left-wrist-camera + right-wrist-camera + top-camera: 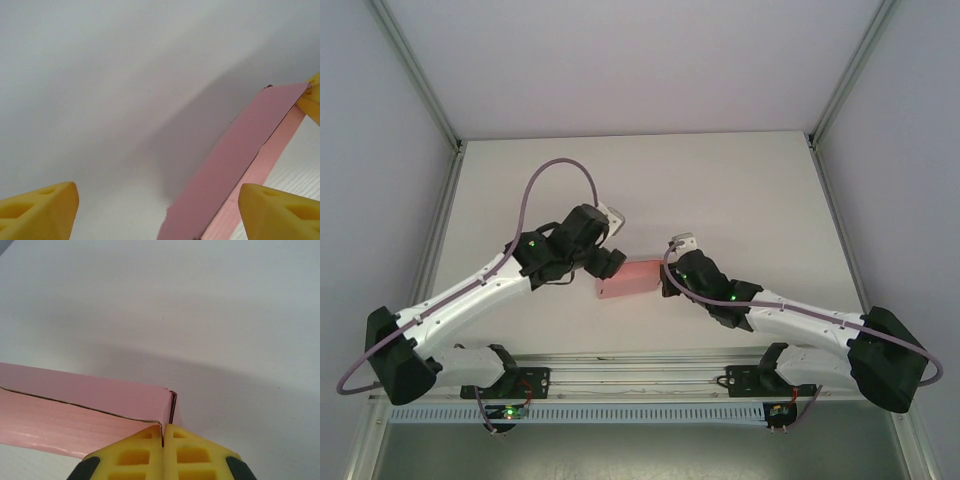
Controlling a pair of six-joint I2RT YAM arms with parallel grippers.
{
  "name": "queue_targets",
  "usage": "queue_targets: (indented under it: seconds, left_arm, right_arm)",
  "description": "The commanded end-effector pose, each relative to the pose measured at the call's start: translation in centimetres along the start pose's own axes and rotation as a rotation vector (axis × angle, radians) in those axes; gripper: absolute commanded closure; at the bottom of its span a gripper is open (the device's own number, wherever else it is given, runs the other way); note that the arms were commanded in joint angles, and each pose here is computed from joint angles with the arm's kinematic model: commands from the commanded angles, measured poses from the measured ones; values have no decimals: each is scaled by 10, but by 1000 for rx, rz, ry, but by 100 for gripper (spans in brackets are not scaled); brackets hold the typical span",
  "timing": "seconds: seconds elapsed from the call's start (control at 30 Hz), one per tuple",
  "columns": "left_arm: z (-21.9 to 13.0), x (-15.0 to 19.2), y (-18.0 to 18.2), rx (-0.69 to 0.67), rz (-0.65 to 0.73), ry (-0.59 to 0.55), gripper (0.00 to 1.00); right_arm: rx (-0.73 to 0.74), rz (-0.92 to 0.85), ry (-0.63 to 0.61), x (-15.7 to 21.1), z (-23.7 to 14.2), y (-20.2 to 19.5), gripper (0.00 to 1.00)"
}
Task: Assemble paper box
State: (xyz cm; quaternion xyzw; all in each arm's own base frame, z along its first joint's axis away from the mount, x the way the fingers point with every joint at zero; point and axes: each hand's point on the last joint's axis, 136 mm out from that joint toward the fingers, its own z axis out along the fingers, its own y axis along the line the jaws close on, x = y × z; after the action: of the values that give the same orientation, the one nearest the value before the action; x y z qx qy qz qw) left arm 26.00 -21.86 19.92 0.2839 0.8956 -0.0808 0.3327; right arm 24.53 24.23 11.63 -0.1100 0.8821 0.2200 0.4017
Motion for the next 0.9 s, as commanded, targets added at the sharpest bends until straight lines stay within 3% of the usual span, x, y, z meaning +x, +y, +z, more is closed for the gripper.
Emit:
queue_targets:
  seconds: [0.0, 0.13, 0.27, 0.4, 0.6, 0.87]
  left_arm:
    - [2, 33, 5, -40, -156, 65, 20]
    - [9, 50, 6, -45, -168, 96, 27]
    - [12, 52, 1, -20, -162, 111, 41]
    - [14, 58, 10, -75, -175, 130, 50]
    - [20, 64, 10, -83, -197, 134, 50]
    - [29, 60, 10, -96, -186, 149, 63]
  right_arm:
    - [77, -30, 118, 31, 3, -12, 100]
    - [82, -47, 125, 31, 3, -9, 100]
    - [85, -57, 123, 28, 2, -8, 100]
    - [80, -63, 124, 29, 1, -6, 100]
    - [72, -78, 132, 30, 1, -4, 100]
    - [64, -90, 133, 30, -1, -2, 100]
